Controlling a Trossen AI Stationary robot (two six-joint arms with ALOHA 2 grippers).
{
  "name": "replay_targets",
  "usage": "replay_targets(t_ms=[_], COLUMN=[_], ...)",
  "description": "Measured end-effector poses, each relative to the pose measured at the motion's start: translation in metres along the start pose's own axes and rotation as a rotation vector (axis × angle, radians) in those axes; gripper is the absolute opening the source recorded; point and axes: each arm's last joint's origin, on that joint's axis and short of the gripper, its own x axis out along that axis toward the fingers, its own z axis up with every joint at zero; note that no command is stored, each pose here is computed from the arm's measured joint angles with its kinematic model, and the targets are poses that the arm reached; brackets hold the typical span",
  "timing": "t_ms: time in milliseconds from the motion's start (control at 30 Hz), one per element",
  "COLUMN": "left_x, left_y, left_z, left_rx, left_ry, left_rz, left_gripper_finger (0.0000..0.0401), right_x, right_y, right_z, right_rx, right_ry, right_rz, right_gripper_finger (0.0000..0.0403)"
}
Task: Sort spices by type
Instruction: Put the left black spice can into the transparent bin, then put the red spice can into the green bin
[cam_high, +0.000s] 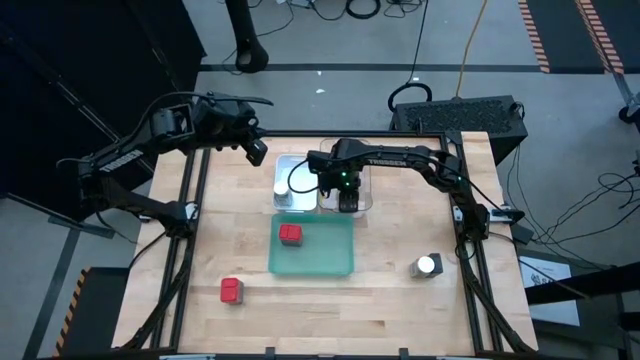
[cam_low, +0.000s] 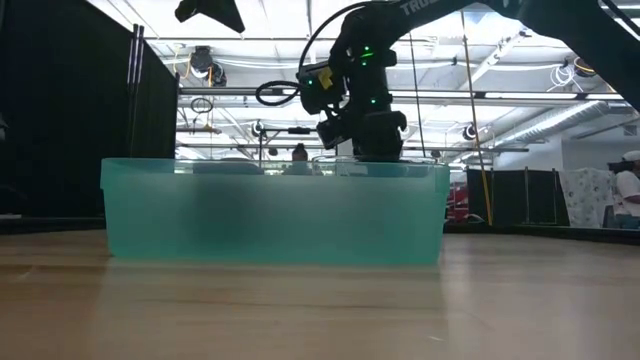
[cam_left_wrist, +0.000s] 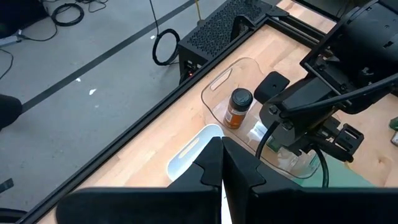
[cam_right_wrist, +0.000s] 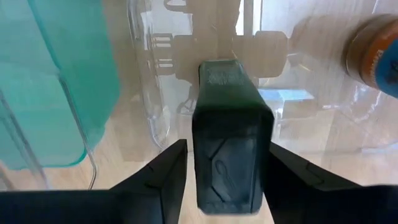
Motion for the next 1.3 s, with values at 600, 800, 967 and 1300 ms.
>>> replay_targets(t_ms=[600, 800, 967, 1300], left_x=[0.0, -0.001, -0.005, -0.037], left_y=[0.0, 0.0, -0.006, -0.062], left_z=[0.0, -0.008, -0.023, -0.065], left_rx=[-0.003, -0.035, -0.107, -0.463], left_ry=[0.004, 0.077, 0.203, 0.676], left_rz=[0.001, 0.012, 0.027, -0.241], left_gripper_finger=[0.0006, 0.0006, 0.0006, 0.0006], right_x=[-0.098, -0.173, -0.216, -0.238], right_y=[0.006, 0.013, 0.019, -0.003], right_z=[-0.042, -0.079, -0.112, -0.136], right_rx=[0.145, 0.176, 0.195, 0.317], right_ry=[-0.328, -0.727, -0.942, -1.057], right_rz=[-0.058, -0.108, -0.197, -0.333], right_gripper_finger=[0.0173, 0.0174, 0.0174, 0.0174])
